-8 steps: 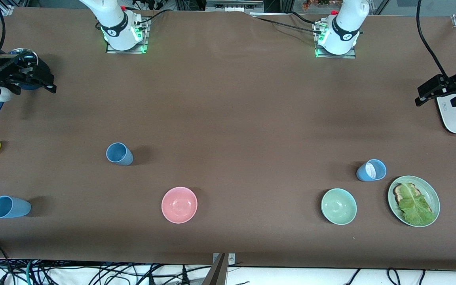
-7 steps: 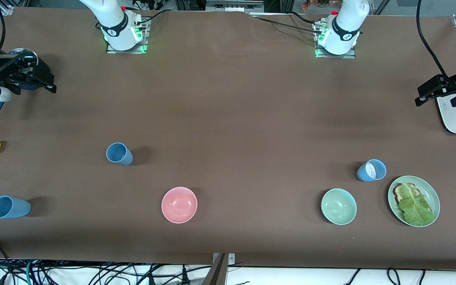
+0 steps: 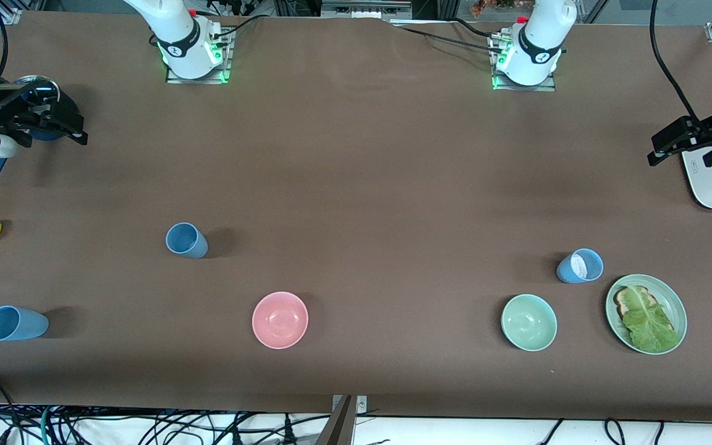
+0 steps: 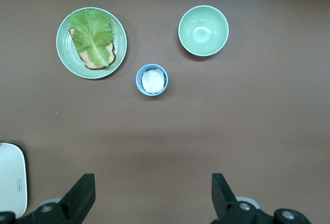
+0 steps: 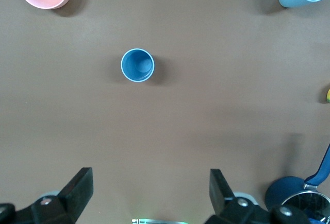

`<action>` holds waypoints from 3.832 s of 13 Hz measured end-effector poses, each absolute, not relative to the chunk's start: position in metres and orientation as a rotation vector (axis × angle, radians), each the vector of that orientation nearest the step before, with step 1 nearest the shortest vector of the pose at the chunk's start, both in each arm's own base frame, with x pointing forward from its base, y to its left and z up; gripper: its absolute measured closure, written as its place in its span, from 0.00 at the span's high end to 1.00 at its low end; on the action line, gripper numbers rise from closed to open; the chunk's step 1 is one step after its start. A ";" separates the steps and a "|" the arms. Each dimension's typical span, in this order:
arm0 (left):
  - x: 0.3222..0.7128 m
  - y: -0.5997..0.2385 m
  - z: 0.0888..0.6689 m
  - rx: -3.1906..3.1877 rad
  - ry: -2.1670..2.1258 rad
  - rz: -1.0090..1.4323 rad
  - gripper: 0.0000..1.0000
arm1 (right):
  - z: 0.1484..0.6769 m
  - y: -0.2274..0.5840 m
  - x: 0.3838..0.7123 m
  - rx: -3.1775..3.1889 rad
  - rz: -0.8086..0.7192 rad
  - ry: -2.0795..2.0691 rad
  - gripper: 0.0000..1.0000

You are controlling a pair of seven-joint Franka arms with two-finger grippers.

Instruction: Stack blue cups with both arms

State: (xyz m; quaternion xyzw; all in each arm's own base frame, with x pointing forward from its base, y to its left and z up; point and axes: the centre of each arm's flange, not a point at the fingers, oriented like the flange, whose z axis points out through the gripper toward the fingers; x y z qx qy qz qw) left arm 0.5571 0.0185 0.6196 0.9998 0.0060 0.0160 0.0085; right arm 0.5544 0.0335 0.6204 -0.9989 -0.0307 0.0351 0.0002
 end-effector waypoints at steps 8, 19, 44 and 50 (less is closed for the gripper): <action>0.557 0.018 0.620 3.124 0.019 0.050 1.00 | 0.620 0.034 0.554 -3.138 0.110 -0.096 1.00; 0.557 0.018 0.620 3.124 0.019 0.050 1.00 | 0.620 0.033 0.554 -3.138 0.110 -0.095 1.00; 0.647 0.020 0.389 3.162 -0.019 0.079 1.00 | 0.619 0.044 0.549 -3.136 0.159 -0.127 1.00; 0.639 0.049 0.329 3.183 -0.048 0.074 1.00 | 0.619 0.053 0.548 -3.136 0.159 -0.153 1.00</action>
